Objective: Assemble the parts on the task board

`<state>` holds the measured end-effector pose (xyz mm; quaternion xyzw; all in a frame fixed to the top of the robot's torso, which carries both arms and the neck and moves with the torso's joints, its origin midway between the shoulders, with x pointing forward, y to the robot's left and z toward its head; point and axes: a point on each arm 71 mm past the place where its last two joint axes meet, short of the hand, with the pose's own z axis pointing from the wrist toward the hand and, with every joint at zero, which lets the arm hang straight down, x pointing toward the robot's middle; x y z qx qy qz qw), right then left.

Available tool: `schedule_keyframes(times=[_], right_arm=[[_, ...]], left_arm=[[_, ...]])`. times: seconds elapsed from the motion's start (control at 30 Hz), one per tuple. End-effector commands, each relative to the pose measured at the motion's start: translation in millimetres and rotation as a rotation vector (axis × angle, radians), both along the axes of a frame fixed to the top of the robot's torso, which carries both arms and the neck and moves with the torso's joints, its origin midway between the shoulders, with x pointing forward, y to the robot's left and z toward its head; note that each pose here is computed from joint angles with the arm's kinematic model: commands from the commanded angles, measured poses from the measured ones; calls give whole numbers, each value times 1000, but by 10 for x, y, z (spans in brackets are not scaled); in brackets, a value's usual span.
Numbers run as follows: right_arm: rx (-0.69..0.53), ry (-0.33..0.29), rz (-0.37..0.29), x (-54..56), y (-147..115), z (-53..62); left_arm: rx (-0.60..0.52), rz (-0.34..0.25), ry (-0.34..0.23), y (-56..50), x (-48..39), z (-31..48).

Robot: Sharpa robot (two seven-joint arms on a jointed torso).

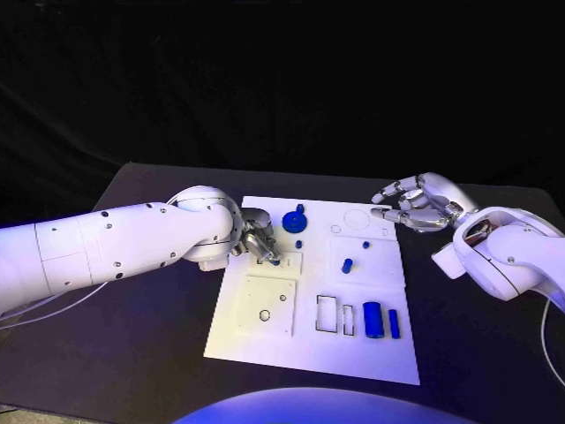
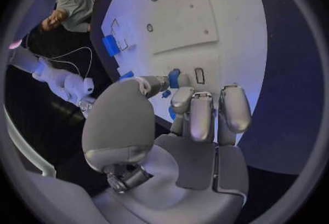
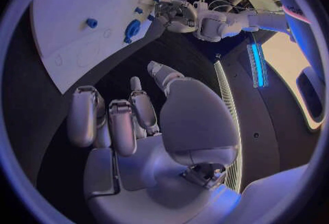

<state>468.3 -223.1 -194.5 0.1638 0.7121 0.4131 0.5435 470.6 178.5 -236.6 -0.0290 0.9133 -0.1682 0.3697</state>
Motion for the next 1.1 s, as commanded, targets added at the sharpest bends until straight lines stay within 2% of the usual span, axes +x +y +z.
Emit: schedule_keyframes(times=[0.03, 0.53, 1.1], right_arm=[[-3, 8, 13, -6, 11, -11], [-2, 8, 13, -7, 16, -13], [-2, 10, 13, -9, 17, -27]], left_arm=[[17, -25, 17, -21, -18, -12], [13, -27, 16, -67, -4, -20], [13, -38, 40, -107, 3, -41]])
